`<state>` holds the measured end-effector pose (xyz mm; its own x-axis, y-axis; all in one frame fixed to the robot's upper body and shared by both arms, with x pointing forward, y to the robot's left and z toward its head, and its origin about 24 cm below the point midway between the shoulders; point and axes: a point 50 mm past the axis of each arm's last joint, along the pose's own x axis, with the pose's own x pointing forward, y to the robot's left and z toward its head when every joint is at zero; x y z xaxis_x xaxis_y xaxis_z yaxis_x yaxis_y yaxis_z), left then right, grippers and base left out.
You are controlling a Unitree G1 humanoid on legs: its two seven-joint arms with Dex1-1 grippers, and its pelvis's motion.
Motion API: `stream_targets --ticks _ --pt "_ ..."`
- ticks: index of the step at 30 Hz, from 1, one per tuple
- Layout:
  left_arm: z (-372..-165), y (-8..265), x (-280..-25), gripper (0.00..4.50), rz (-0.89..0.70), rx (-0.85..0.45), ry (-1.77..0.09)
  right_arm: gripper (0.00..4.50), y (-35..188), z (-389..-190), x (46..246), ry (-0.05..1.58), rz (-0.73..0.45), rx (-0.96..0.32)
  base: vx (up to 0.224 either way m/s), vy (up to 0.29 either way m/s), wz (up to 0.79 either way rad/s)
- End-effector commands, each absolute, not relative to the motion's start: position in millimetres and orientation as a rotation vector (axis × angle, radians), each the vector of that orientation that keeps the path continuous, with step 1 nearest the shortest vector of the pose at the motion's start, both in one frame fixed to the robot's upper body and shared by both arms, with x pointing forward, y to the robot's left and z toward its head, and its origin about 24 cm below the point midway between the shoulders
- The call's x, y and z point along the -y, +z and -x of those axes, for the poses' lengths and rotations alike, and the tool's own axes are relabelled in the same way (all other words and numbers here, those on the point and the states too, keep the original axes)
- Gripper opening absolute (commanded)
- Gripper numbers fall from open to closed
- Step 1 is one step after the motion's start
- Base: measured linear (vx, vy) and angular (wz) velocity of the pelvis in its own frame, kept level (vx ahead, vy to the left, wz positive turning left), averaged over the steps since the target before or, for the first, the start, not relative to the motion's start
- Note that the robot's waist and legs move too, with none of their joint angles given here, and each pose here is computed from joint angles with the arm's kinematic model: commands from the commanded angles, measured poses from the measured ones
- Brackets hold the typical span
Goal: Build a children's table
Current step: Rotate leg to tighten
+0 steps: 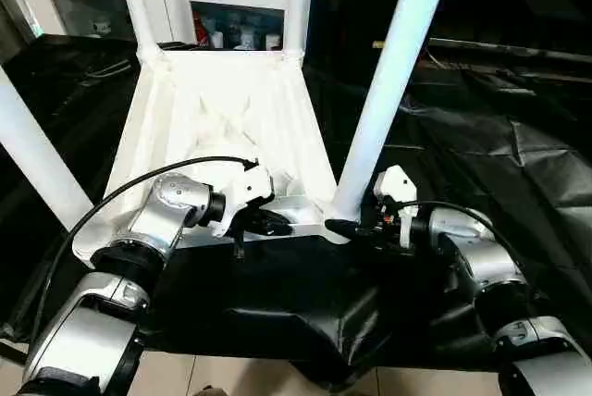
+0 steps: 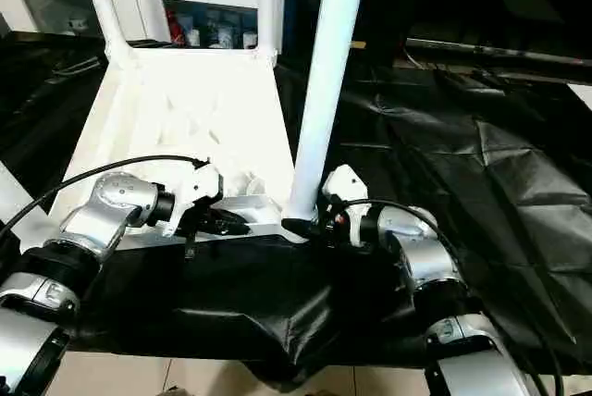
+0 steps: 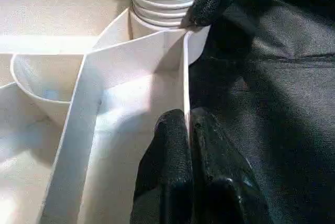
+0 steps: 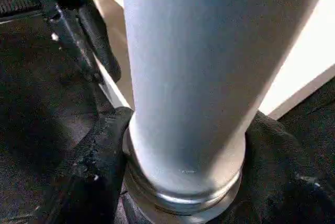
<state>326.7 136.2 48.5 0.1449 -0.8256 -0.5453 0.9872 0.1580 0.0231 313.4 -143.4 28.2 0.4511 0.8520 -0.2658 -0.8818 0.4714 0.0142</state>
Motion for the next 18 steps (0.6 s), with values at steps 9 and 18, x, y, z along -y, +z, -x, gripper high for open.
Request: stream_targets --ticks 9,18 --pt "-330 17 -68 0.00 -0.321 -0.473 -1.024 2.73 1 -328.1 108.9 0.408 -0.108 -0.307 0.000 0.000 0.00" --pt "-324 17 -43 0.00 -0.348 -0.435 -1.038 3.07 15 -331.7 75.8 0.459 -0.052 -0.209 0.000 0.000 0.00"
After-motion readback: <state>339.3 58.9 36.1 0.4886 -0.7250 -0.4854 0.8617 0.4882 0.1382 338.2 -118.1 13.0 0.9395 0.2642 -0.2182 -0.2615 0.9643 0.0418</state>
